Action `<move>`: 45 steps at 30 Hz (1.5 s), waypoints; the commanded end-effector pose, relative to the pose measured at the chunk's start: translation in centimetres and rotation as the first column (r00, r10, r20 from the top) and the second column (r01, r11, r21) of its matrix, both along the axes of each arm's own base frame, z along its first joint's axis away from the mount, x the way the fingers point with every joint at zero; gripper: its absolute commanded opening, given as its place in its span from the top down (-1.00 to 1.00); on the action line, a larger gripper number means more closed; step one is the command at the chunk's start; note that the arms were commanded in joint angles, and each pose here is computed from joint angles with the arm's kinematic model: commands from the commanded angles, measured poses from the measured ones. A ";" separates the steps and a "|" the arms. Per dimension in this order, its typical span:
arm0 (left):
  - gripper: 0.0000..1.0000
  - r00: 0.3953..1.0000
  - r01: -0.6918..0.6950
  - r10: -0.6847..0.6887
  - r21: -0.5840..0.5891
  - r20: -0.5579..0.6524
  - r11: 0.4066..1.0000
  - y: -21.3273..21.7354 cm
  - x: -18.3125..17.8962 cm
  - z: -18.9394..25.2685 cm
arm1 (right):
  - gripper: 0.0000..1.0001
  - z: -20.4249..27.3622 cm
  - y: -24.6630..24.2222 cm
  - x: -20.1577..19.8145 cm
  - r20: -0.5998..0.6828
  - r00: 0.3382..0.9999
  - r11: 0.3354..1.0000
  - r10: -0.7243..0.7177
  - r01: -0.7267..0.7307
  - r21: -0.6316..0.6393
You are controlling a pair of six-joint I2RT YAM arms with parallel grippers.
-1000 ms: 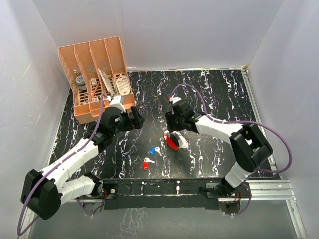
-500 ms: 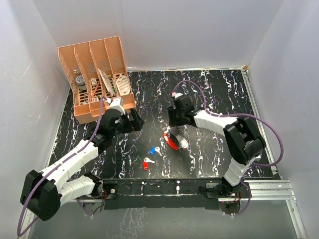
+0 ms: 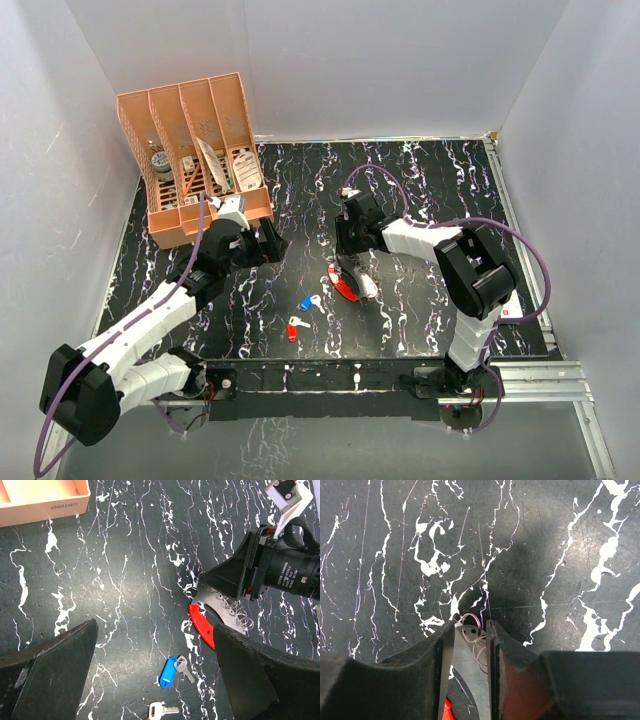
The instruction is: Put the keys on the keyring
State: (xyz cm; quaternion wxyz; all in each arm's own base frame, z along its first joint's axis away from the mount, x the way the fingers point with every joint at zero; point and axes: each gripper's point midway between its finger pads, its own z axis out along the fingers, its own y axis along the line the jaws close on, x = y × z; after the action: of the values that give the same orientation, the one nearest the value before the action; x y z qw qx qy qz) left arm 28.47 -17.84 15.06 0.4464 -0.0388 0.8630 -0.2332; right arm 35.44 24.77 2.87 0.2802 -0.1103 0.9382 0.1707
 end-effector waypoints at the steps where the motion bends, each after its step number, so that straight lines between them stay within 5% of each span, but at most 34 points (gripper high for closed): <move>1: -0.97 1.000 -0.010 0.010 0.008 0.019 1.000 0.5 -0.3 0.5 | 0.47 1.2 1.1 1.5 0.036 0.999 0.999 -0.007 0.005 0.052; 11: -0.97 1.000 -0.017 0.017 0.013 0.012 1.000 0.6 -0.4 0.1 | 0.99 1.3 0.8 1.6 0.041 0.999 0.998 -0.031 0.029 0.055; 32: -0.97 0.999 0.025 -0.023 -0.086 0.031 0.996 -1.1 -0.2 0.5 | 1.00 13.0 -0.1 0.6 0.321 0.937 0.949 -0.141 0.037 0.312; 45: -0.97 0.993 0.069 -0.052 -0.169 0.101 0.983 -2.6 0.5 2.4 | 1.00 16.3 -0.1 -1.5 0.408 0.904 0.916 -0.126 -0.052 0.397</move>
State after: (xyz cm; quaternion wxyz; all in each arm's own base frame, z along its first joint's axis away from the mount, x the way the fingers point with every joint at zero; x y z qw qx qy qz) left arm 28.76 -19.50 15.64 0.4584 -0.0471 0.8387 -0.2903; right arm 33.73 23.95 15.39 0.4484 -0.0610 0.8455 0.2834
